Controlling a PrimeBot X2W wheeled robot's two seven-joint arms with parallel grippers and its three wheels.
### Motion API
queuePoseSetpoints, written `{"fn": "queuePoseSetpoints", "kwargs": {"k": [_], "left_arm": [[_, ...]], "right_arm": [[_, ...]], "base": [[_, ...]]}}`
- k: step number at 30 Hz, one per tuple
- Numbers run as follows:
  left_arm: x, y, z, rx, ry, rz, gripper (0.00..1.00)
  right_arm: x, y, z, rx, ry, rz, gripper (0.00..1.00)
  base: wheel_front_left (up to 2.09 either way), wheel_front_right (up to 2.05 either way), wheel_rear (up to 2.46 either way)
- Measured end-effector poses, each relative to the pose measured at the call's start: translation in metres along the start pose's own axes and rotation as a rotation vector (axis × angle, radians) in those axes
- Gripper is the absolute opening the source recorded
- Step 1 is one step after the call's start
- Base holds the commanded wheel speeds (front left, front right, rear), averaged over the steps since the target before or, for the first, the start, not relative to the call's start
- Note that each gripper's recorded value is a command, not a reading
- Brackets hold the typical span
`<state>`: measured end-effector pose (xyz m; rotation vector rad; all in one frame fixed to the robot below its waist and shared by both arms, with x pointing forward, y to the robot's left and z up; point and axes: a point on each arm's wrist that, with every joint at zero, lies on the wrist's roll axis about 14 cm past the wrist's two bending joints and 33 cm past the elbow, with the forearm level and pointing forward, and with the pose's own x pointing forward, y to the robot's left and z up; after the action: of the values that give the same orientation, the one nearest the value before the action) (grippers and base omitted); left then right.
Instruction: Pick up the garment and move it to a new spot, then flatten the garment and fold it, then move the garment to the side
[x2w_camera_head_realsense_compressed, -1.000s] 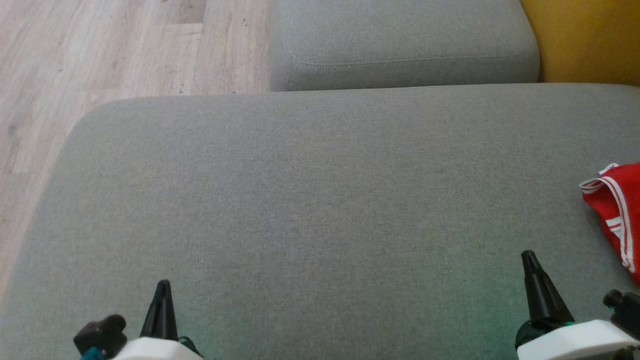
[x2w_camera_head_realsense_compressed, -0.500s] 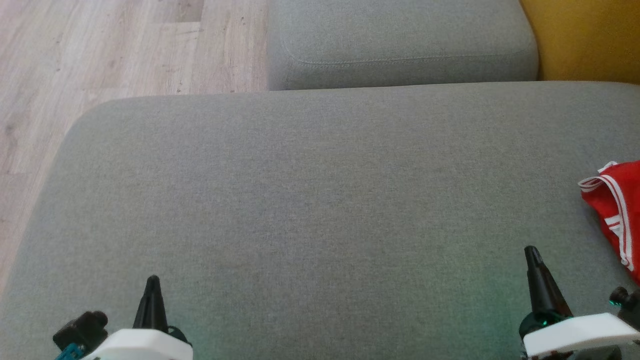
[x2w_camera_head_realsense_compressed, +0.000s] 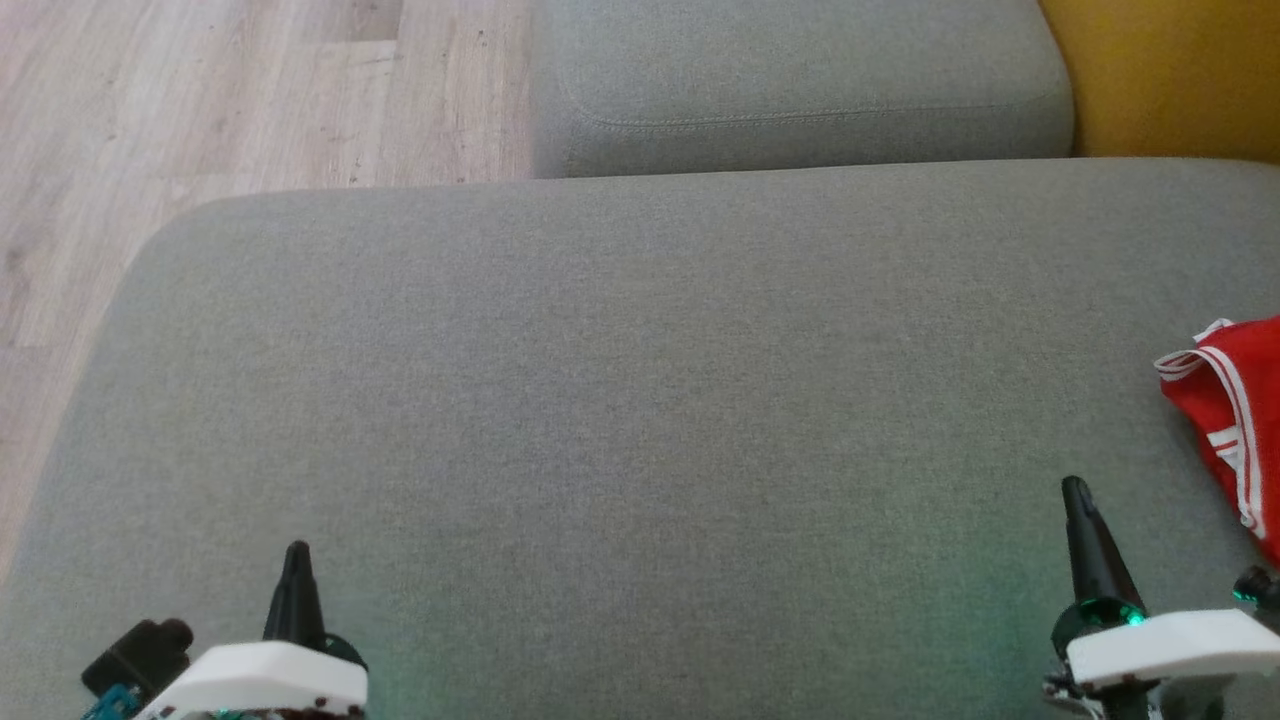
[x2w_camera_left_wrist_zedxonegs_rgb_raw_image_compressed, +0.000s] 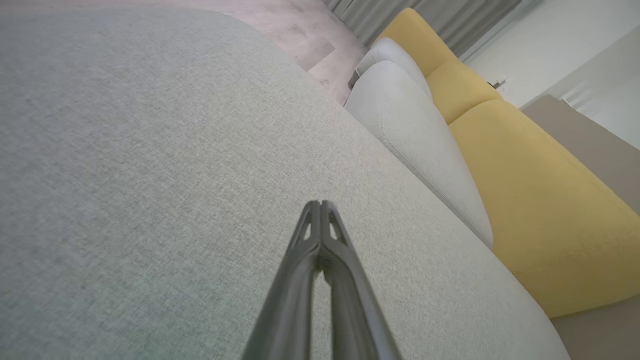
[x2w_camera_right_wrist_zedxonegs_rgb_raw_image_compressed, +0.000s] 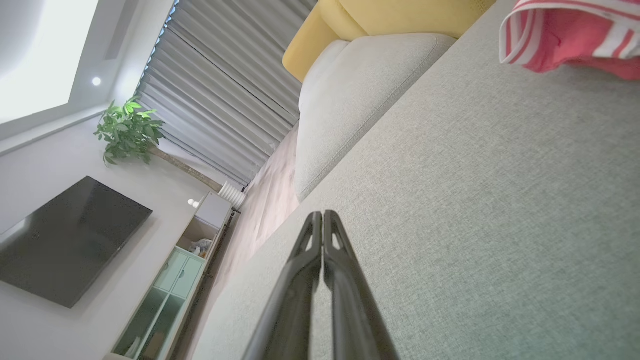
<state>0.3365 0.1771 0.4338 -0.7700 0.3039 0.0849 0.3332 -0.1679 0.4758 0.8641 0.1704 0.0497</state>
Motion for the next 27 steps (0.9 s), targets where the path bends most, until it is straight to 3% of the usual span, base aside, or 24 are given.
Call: {"fn": "queuePoseSetpoints", "kwargs": {"k": [27], "left_arm": [[0.011, -0.013, 0.015, -0.334, -0.019, -0.061, 0.00]], "right_arm": [[0.014, -0.009, 0.012, 0.299, -0.051, -0.010, 0.00]], "base": [[0.00, 0.00, 0.00]]}}
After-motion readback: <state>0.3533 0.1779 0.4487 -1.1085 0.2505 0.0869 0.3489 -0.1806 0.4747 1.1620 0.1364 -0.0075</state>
